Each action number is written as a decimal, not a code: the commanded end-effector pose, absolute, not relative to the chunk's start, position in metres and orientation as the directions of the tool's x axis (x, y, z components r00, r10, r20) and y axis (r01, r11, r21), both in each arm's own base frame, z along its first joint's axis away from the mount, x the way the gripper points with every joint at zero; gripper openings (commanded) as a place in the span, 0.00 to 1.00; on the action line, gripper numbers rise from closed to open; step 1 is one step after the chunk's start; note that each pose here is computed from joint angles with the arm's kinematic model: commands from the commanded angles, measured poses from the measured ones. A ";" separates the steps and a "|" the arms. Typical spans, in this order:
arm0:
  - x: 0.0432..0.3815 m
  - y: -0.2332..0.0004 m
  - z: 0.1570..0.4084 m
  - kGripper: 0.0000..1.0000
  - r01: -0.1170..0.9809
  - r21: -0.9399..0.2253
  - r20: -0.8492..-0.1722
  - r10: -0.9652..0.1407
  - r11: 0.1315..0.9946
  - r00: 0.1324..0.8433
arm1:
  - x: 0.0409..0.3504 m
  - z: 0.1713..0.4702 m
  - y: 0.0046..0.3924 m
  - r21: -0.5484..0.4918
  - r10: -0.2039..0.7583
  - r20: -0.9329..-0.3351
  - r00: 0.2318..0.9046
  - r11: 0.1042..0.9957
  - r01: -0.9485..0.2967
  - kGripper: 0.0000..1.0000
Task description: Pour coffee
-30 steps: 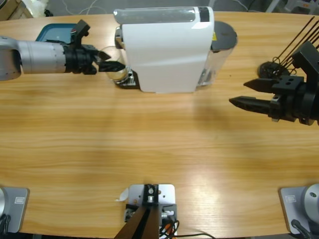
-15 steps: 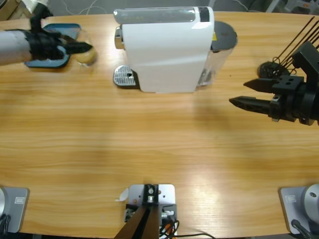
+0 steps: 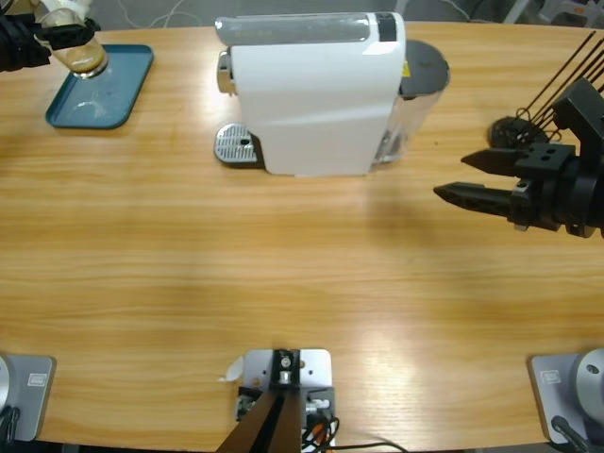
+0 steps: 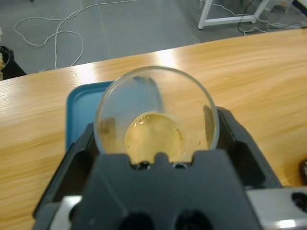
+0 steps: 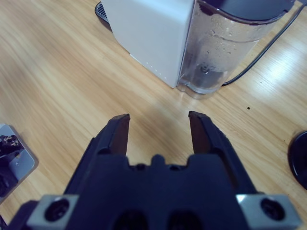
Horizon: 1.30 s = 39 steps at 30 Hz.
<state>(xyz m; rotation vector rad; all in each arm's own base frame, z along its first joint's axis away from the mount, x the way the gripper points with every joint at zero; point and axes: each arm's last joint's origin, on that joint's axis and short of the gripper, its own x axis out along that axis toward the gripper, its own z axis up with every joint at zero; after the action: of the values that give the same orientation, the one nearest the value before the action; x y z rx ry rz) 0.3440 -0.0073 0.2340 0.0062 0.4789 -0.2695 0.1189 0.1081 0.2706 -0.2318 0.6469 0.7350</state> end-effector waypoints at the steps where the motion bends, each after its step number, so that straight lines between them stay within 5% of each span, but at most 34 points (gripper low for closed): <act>1: 0.362 0.010 0.198 0.61 0.188 -0.086 -0.548 -0.204 0.978 0.811 | 0.117 0.261 0.110 0.044 0.552 -0.644 0.529 0.717 -0.695 0.54; 15: 0.363 0.018 0.155 0.63 0.142 -0.118 -0.667 -0.184 0.983 0.722 | 0.117 0.261 0.109 0.043 0.554 -0.641 0.532 0.717 -0.696 0.54; 19: 0.362 0.019 0.155 0.95 0.140 -0.118 -0.669 -0.183 0.983 0.720 | 0.117 0.261 0.109 0.042 0.553 -0.641 0.532 0.717 -0.696 0.54; 23: 0.355 0.018 0.157 1.00 0.141 -0.119 -0.672 -0.185 0.983 0.717 | 0.117 0.261 0.109 0.043 0.553 -0.642 0.531 0.718 -0.695 0.54; 28: 0.342 0.018 0.174 1.00 0.141 -0.112 -0.646 -0.180 0.984 0.742 | 0.116 0.261 0.109 0.044 0.554 -0.641 0.531 0.717 -0.695 0.55; 34: 0.305 0.014 0.229 1.00 0.159 -0.090 -0.559 -0.182 0.983 0.809 | 0.115 0.262 0.109 0.051 0.564 -0.636 0.526 0.711 -0.701 0.62; 39: 0.251 -0.029 0.278 1.00 0.319 -0.066 -0.471 -0.311 0.946 0.826 | 0.113 0.264 0.106 0.054 0.565 -0.631 0.532 0.716 -0.696 0.75</act>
<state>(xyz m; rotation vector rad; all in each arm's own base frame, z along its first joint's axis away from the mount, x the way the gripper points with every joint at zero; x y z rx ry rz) 0.3132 0.0108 0.2357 -0.0227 0.5723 -0.2002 0.1188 0.1086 0.2710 -0.2277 0.6436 0.7431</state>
